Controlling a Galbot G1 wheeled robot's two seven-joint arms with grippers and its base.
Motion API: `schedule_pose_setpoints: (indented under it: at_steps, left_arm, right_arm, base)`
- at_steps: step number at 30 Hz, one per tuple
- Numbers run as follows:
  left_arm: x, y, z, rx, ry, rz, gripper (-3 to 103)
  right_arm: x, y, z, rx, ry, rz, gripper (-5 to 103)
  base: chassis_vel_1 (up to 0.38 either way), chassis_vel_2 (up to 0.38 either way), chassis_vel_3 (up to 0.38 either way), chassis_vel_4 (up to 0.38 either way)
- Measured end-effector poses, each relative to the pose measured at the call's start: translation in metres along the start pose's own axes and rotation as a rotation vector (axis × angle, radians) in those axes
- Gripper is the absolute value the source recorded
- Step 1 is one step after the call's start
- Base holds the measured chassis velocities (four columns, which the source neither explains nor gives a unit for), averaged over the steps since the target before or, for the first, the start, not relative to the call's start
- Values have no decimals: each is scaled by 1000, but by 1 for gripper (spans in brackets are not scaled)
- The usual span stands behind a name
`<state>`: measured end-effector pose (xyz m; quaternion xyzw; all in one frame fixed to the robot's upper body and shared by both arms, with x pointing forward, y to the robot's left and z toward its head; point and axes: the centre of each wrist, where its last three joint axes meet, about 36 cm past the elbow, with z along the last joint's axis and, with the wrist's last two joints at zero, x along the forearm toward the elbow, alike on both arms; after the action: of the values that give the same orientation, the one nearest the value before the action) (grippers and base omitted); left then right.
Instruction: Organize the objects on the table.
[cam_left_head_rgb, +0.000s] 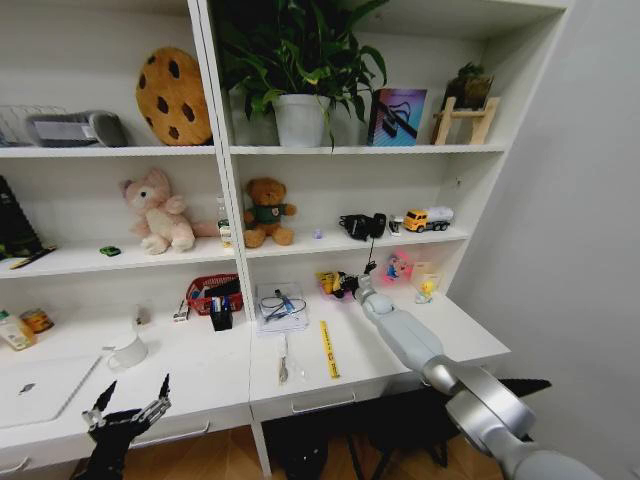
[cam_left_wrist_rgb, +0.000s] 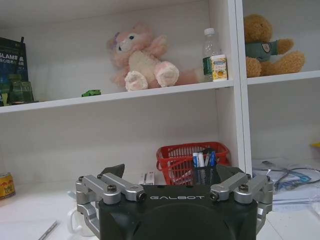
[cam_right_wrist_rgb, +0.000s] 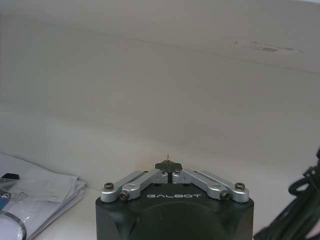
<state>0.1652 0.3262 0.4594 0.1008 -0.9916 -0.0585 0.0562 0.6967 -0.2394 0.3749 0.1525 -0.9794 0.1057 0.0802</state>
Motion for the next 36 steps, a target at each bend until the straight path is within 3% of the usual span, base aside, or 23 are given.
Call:
schedule_pose_setpoints:
  at_steps: [8,10,14,16,20,22,26,28,31,32,35,36]
  left_arm:
    - [0,0,0,0,0,0,100]
    - [0,0,0,0,0,0,100]
    - [0,0,0,0,0,0,100]
    - [0,0,0,0,0,0,100]
    - [0,0,0,0,0,0,100]
    - [0,0,0,0,0,0,100]
    - [0,0,0,0,0,0,100]
    - [0,0,0,0,0,-1,100]
    - [0,0,0,0,0,0,100]
    - [0,0,0,0,0,0,100]
    - [0,0,0,0,0,0,100]
    - [0,0,0,0,0,0,100]
  right_arm:
    - [-1,-4,16,-40,23,52,0]
    - [-3,-2,23,-45,30,125,-1]
    - [-3,-4,24,-52,29,145,9]
    - [1,-3,27,-58,29,140,20]
    - [8,0,29,-69,33,130,31]
    - [27,7,42,-65,49,125,42]
    - [54,7,56,-50,63,107,52]
    - [91,-11,65,-16,53,123,63]
    - [116,-23,58,14,23,142,69]
    - [131,-31,51,27,18,160,80]
    - [160,-36,29,11,9,180,85]
    - [178,-41,21,-7,9,196,95]
  base:
    - [0,0,0,0]
    - [0,0,0,0]
    - [0,0,0,0]
    - [0,0,0,0]
    - [0,0,0,0]
    - [0,0,0,0]
    - [0,0,0,0]
    - [0,0,0,0]
    - [0,0,0,0]
    - [0,0,0,0]
    - [0,0,0,0]
    - [0,0,0,0]
